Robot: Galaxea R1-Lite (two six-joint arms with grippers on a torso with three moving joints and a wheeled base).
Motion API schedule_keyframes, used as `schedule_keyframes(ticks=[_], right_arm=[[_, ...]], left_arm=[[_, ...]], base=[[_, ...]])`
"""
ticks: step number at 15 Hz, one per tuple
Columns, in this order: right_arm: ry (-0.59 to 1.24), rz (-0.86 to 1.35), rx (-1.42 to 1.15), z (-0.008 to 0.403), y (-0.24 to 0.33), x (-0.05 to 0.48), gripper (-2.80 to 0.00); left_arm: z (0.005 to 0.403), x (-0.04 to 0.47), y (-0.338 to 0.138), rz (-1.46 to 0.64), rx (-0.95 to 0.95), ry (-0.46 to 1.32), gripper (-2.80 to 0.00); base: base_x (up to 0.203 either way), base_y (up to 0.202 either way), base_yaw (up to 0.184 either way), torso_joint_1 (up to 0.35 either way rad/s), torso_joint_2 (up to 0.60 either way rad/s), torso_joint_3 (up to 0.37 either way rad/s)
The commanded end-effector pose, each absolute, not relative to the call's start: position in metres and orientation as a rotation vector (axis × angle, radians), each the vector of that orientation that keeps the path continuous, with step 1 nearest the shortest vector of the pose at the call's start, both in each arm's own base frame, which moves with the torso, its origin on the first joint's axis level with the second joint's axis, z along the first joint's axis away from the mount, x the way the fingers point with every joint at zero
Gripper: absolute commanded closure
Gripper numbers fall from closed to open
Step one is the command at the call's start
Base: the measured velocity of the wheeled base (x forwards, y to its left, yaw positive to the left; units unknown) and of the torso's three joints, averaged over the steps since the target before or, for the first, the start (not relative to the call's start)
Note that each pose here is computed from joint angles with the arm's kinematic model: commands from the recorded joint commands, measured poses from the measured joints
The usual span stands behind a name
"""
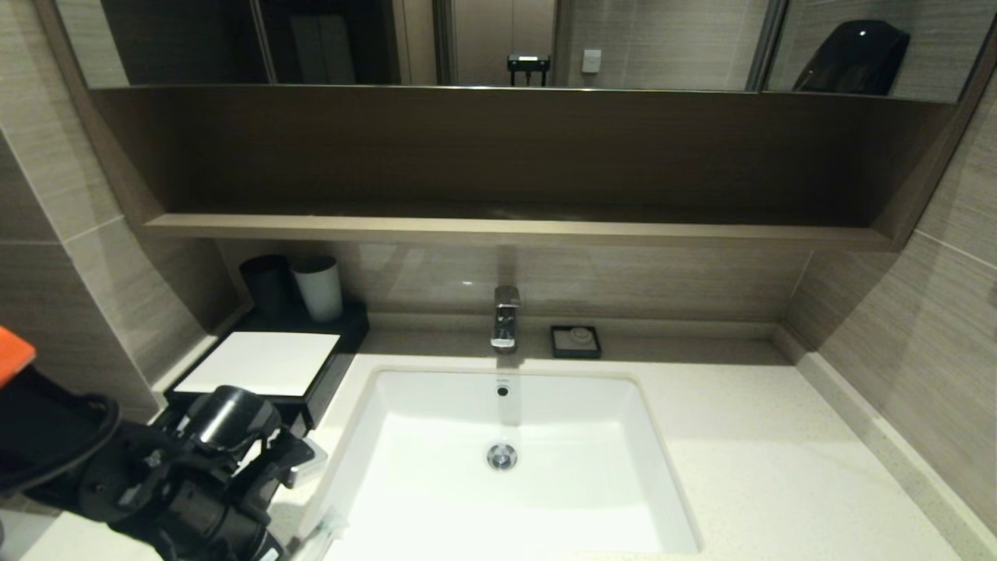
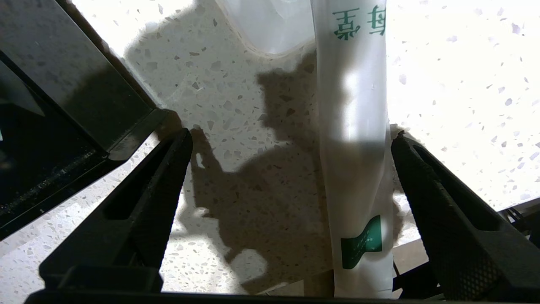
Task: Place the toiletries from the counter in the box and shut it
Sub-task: Pick up the bathroom toiletry
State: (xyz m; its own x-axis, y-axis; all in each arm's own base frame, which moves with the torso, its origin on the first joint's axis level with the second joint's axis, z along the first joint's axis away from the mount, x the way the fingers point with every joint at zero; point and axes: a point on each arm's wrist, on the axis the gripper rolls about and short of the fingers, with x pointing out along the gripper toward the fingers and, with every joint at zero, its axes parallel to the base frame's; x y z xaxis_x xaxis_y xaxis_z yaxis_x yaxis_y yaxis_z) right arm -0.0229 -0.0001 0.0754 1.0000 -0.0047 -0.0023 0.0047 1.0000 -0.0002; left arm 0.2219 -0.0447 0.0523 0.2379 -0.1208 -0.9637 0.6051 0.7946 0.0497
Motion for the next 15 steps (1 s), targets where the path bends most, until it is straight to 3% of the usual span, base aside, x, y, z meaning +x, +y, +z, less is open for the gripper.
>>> schedule_keyframes(ticks=[1,10,11,15], right_arm=[[0.002,-0.005,-0.002,0.0756,-0.0001,-0.0229,0.0],[0.002,-0.005,-0.002,0.0755,-0.0001,-0.0229,0.0],[0.002,-0.005,0.0,0.0756,-0.0001,-0.0229,0.0],[0.002,-0.005,-0.002,0.0756,-0.0001,-0.0229,0.0]], left_arm=[[0.0524,0.2219,-0.0448,-0.524,0.466,1.239,-2.8],[0.052,0.2215,-0.0447,-0.524,0.466,1.239,-2.8],[0.0516,0.2208,-0.0445,-0.524,0.466,1.242,0.0],[0.0515,0.2225,-0.0445,-0.523,0.465,1.24,0.0]], base=[[0.0,0.0,0.0,0.0,0.0,0.0],[0.0,0.0,0.0,0.0,0.0,0.0],[0.0,0.0,0.0,0.0,0.0,0.0],[0.0,0.0,0.0,0.0,0.0,0.0]])
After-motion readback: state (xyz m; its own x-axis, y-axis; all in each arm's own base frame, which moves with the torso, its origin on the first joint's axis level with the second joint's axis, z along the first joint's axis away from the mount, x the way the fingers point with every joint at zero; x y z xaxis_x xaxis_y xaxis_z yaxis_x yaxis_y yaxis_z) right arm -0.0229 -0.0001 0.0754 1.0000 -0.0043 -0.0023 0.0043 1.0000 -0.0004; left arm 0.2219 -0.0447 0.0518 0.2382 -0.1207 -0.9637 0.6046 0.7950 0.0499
